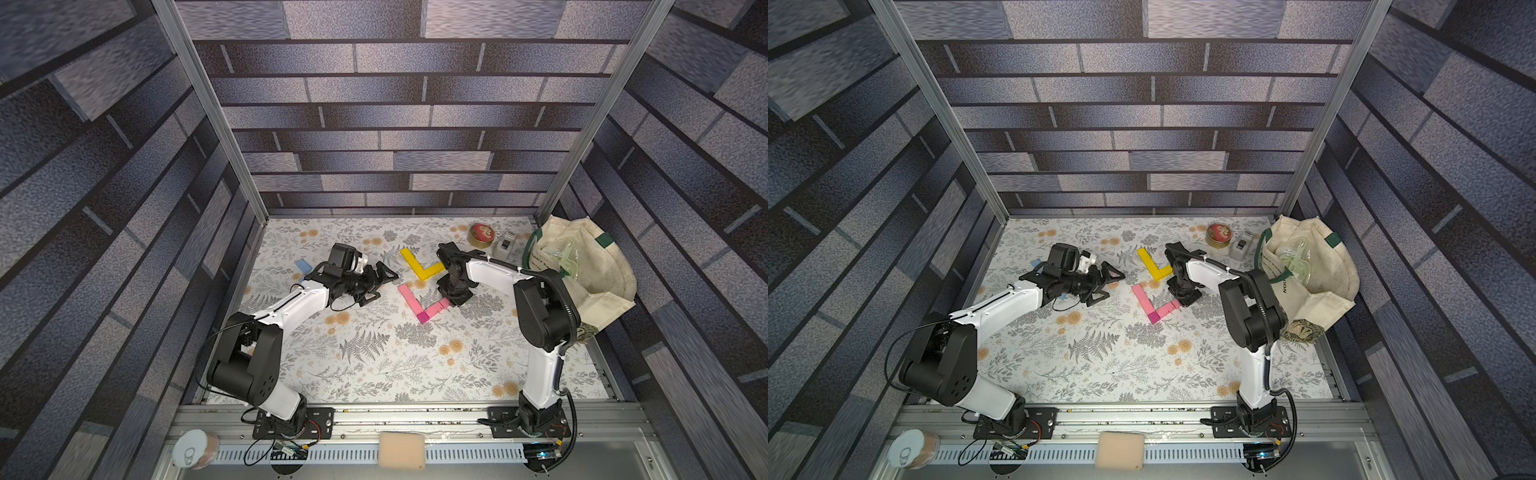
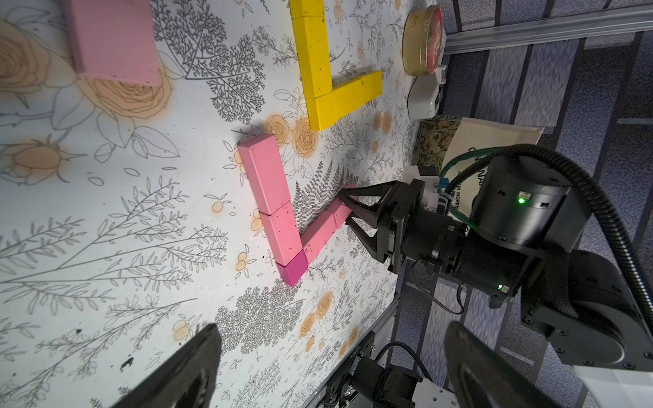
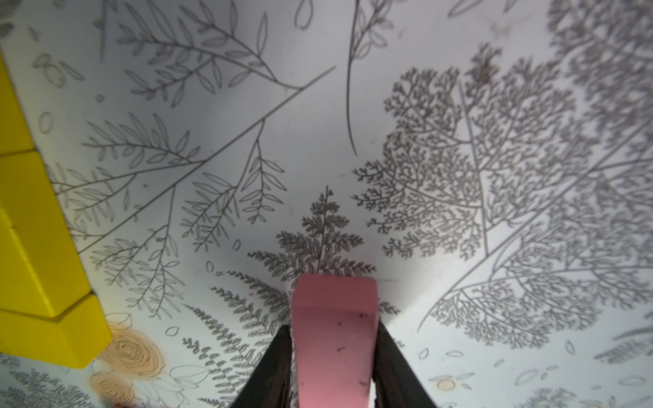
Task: Assemble the letter v with building blocks
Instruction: Assemble the building block at the center of the board, then move the building block to the center of the board.
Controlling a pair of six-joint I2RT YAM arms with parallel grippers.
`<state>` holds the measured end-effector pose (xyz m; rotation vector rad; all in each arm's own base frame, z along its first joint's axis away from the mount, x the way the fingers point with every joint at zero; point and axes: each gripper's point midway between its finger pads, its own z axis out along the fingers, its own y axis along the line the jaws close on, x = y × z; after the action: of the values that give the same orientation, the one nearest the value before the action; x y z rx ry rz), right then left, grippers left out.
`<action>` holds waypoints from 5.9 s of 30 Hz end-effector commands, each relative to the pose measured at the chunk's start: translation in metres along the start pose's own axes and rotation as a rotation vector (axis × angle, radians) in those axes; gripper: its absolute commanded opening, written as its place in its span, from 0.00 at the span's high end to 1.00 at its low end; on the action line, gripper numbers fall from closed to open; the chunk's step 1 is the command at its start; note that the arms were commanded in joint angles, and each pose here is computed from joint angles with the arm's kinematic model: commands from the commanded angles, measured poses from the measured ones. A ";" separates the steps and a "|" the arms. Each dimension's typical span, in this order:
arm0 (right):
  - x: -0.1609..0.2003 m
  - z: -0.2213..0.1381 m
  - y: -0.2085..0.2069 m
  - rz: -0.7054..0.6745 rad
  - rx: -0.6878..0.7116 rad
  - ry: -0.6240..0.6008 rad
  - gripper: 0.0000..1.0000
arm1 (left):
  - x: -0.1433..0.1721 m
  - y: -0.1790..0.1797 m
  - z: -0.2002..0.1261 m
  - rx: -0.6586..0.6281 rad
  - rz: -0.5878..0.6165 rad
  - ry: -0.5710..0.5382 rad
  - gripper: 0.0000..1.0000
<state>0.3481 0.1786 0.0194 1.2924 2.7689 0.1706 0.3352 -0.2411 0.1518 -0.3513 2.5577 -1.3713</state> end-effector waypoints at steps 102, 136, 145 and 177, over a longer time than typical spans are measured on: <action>0.014 0.003 -0.029 0.025 0.115 0.016 0.60 | 0.009 0.003 -0.002 -0.009 -0.016 0.026 0.00; -0.001 -0.020 0.008 -0.081 0.029 -0.041 0.43 | 0.006 0.007 -0.002 -0.032 -0.015 0.024 0.00; -0.014 -0.089 0.013 -0.148 -0.084 -0.140 0.25 | -0.027 0.030 -0.030 -0.285 0.023 -0.039 0.00; -0.036 -0.165 0.029 -0.837 -0.183 -0.385 0.00 | -0.113 0.104 0.063 -0.866 0.154 0.116 0.17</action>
<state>0.3722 0.1669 0.1784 0.0539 2.6475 0.1164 0.4572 -0.2018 0.0467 -0.1219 3.0045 -0.1518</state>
